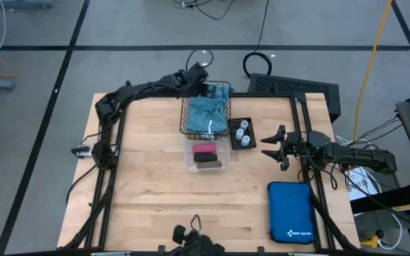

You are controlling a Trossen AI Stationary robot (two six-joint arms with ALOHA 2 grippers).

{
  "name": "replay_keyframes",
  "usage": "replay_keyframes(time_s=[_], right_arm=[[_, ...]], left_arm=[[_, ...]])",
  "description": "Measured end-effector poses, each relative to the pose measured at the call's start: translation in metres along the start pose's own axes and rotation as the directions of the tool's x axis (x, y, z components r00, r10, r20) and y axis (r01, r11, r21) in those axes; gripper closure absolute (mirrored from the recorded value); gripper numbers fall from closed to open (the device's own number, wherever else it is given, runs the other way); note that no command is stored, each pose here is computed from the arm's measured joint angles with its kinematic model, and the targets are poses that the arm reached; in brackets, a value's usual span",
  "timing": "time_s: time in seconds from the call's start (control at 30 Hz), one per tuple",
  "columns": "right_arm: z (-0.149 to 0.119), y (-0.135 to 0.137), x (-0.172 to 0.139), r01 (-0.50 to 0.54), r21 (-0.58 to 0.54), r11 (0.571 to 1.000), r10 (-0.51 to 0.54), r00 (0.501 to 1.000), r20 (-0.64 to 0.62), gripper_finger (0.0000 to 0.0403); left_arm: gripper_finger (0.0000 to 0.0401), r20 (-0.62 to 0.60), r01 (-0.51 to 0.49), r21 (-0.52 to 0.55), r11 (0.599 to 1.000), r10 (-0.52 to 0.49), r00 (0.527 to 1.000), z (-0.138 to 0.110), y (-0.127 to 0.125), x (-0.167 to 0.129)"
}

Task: Pick & Place Medicine items
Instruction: Put the blue patient gown into the wire basket

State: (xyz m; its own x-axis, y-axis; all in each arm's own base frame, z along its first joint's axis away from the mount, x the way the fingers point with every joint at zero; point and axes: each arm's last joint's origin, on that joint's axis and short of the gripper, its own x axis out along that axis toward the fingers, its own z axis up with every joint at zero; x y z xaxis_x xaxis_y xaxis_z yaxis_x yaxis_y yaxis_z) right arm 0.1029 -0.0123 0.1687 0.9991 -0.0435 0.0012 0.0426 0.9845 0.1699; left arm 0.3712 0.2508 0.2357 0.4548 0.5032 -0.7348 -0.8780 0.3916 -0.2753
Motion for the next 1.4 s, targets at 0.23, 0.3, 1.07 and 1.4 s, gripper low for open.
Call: replay_keyframes(time_s=[0.23,0.3,1.07,1.4], right_arm=[[0.000,0.000,0.000,0.000,0.000,1.000,0.000,1.000,0.000,0.0190],[0.000,0.000,0.000,0.000,0.000,1.000,0.000,1.000,-0.001,0.0190],[0.000,0.000,0.000,0.000,0.000,1.000,0.000,1.000,0.000,0.0190],[0.000,0.000,0.000,0.000,0.000,1.000,0.000,1.000,0.000,0.0190]], left_arm=[[0.0279,-0.100,-0.054,-0.006,0.999,0.054,0.994,-0.016,0.011,0.033],[0.0279,-0.121,-0.085,0.003,0.996,0.085,0.989,-0.021,0.013,0.039],[0.0279,0.106,0.184,0.141,0.973,-0.200,0.974,-0.011,-0.055,-0.048],[0.0279,-0.033,0.142,0.144,0.979,-0.139,0.990,-0.050,-0.061,0.006]])
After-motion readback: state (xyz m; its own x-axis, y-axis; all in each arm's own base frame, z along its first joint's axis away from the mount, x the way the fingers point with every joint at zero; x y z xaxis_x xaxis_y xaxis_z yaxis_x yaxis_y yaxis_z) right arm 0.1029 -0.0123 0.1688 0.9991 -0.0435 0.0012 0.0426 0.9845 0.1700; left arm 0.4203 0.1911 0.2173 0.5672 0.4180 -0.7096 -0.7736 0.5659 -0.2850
